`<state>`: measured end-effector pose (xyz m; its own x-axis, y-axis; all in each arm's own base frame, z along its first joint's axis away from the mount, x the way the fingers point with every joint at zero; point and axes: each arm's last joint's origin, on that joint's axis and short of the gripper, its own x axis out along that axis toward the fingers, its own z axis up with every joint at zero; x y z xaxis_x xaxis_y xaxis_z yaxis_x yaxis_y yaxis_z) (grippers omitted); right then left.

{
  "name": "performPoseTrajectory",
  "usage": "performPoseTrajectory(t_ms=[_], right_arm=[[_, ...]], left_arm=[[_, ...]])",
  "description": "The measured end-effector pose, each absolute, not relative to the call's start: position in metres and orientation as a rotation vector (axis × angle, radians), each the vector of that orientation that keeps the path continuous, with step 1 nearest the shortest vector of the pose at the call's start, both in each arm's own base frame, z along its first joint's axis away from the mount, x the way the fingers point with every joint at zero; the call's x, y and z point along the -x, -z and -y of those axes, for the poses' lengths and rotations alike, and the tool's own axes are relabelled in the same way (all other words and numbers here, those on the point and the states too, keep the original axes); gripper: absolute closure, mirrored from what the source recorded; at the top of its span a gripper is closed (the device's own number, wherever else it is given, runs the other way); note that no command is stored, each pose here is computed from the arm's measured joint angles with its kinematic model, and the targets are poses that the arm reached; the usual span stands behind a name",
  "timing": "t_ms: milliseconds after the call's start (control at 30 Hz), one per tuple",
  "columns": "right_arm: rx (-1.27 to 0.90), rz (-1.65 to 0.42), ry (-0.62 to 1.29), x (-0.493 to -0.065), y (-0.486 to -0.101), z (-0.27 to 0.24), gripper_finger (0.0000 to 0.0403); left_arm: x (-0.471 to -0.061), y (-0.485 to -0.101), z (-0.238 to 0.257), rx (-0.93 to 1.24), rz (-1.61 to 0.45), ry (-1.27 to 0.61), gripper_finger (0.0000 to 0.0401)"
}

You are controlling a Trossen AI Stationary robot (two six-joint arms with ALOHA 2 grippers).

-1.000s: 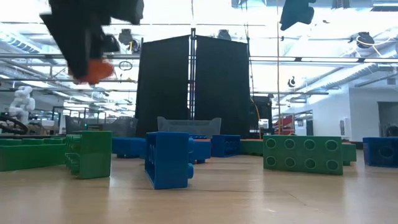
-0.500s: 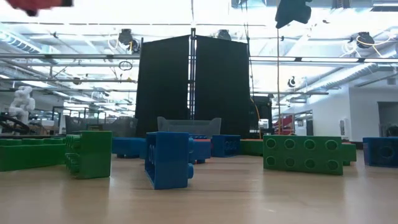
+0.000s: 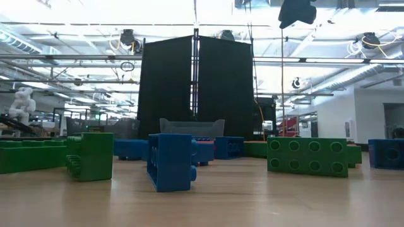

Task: Sort blocks
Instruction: Put the orange gamepiece into the bottom black bin

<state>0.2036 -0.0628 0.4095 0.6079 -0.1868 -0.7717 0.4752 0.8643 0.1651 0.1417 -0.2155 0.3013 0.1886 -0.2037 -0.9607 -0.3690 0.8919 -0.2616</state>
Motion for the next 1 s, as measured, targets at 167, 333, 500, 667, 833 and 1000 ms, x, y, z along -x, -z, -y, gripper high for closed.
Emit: performPoseTrajectory(t_ms=[167,333,500,667,833,1000], right_arm=[[-0.375,-0.836,0.393,-0.204,-0.409,0.063,0.0268],[-0.375,-0.836,0.393,-0.204,-0.409,0.063,0.0268],[-0.375,-0.836,0.393,-0.204,-0.409,0.063,0.0268],[-0.375,-0.836,0.393,-0.204,-0.409,0.063,0.0268],[-0.373,-0.832,0.392,-0.204,-0.410,0.063,0.0268],[-0.372,-0.831,0.391,-0.204,-0.410,0.063,0.0268]], left_arm=[[-0.119,-0.291,0.230,0.507,-1.433,-0.269,0.0277],[-0.105,-0.276,0.244,0.511,-1.450,-0.410,0.0277],[-0.104,-0.257,0.258,0.447,-1.464,-0.456,0.0277],[-0.107,-0.235,0.270,0.384,-1.506,-0.508,0.0277],[-0.109,-0.221,0.277,0.354,-1.536,-0.543,0.0271],[-0.109,-0.220,0.277,0.353,-1.537,-0.544,0.0201]])
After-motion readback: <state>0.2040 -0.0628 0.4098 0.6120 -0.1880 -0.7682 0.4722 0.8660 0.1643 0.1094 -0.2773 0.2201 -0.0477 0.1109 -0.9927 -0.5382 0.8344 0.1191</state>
